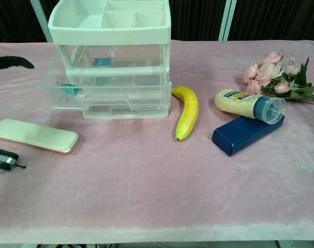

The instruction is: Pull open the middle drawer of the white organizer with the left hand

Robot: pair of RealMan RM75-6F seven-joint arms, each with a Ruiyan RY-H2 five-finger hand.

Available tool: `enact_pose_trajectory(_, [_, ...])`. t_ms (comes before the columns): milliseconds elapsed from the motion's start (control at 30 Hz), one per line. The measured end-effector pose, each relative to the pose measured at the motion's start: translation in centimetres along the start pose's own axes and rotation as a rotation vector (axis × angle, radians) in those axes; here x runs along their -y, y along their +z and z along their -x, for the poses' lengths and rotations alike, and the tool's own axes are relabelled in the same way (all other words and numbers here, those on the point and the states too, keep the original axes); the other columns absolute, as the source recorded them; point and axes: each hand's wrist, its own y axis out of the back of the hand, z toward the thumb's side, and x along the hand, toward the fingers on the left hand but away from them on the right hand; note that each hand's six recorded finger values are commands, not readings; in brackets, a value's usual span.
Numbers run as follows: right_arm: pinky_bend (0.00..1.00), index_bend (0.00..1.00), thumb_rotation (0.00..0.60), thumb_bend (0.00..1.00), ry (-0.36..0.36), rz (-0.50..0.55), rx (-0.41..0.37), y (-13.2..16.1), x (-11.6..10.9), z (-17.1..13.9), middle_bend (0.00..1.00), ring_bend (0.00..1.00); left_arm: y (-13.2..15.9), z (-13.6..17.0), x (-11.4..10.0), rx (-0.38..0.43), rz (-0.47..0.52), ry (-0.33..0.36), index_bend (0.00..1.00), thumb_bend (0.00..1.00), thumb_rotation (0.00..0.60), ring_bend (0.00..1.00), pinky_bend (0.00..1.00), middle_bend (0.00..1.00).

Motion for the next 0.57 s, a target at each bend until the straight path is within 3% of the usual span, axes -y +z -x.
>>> enact_pose_trajectory(167, [0.12, 0.0, 0.6, 0.08, 0.0, -0.009, -0.001, 0.0, 0.0, 0.0, 0.0, 0.0, -2.3, 3.8, -0.7, -0.114, 0.117, 0.05, 0.01, 0.07, 0.6, 0.14, 0.18, 0.1])
enact_pose_trajectory(233, [0.12, 0.0, 0.6, 0.08, -0.001, -0.014, -0.002, 0.0, 0.0, 0.0, 0.0, 0.0, -3.0, 5.4, -0.8, -0.157, 0.166, 0.063, 0.0, 0.05, 0.6, 0.04, 0.06, 0.01])
enact_pose_trajectory(333, [0.12, 0.0, 0.6, 0.08, -0.002, -0.019, -0.003, 0.0, 0.0, 0.0, 0.0, 0.0, -4.2, 8.0, -0.7, -0.228, 0.239, 0.076, 0.0, 0.03, 0.6, 0.0, 0.0, 0.0])
enact_pose_trajectory(567, [0.12, 0.0, 0.6, 0.08, -0.003, -0.031, -0.007, 0.1, 0.0, -0.1, 0.0, 0.0, -6.5, 12.0, -0.2, -0.355, 0.317, 0.13, 0.0, 0.02, 0.6, 0.0, 0.0, 0.0])
